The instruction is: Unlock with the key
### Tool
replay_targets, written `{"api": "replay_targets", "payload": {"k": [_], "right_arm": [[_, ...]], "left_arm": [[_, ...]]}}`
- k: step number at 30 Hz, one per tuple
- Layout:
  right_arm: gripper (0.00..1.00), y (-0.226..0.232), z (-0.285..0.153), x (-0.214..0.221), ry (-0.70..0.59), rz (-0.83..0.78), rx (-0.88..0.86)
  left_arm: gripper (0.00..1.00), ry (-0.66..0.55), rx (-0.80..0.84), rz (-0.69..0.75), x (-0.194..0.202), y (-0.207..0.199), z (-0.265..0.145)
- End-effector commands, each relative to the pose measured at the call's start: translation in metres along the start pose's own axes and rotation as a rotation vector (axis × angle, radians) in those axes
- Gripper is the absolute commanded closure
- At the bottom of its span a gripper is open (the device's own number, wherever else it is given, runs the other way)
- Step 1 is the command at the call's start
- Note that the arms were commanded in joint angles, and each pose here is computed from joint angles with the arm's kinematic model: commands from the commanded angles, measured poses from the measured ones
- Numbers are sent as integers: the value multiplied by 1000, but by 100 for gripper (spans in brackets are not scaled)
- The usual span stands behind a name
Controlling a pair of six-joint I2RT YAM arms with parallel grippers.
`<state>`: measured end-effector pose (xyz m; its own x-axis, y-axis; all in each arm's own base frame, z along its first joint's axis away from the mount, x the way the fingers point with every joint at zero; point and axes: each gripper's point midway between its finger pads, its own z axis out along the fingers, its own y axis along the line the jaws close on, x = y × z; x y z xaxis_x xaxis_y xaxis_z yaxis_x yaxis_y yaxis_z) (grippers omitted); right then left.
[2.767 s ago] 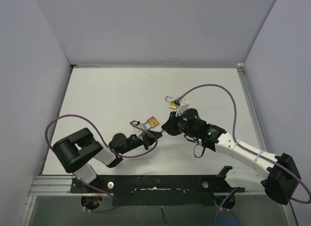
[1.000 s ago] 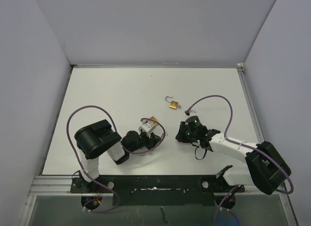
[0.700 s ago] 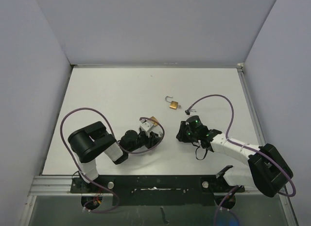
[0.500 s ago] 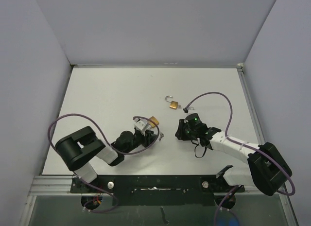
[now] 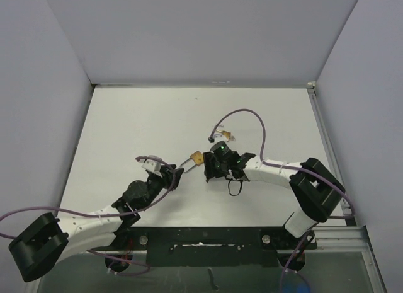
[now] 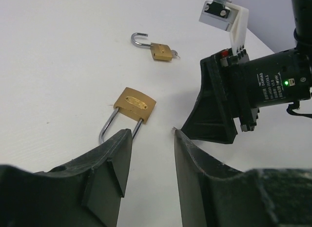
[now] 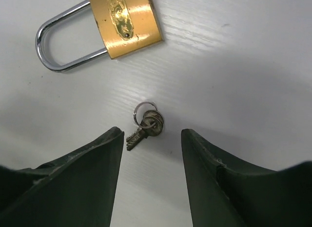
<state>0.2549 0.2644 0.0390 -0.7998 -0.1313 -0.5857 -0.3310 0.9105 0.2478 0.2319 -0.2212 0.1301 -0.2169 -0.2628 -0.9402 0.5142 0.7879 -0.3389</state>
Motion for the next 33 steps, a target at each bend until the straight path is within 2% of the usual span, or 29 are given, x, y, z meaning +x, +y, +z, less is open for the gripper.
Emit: {"api": "replay_targets", "payload": {"k": [1, 9, 11, 21, 24, 33], "right_arm": [[49, 10, 9, -15, -21, -28, 71], [49, 4, 16, 2, 54, -67, 222], [52, 0, 16, 7, 72, -72, 251], [92, -9, -1, 13, 44, -41, 272], [100, -11, -8, 8, 19, -35, 279], [100, -13, -39, -10, -89, 78, 223]], "left_arm": [[61, 9, -76, -3, 1, 17, -12], [61, 14, -73, -1, 2, 18, -18], [61, 14, -74, 0, 2, 19, -18], [61, 29, -66, 0, 9, 17, -14], [61, 37, -62, -2, 11, 16, -12], [61, 47, -44, -5, 13, 11, -7]]}}
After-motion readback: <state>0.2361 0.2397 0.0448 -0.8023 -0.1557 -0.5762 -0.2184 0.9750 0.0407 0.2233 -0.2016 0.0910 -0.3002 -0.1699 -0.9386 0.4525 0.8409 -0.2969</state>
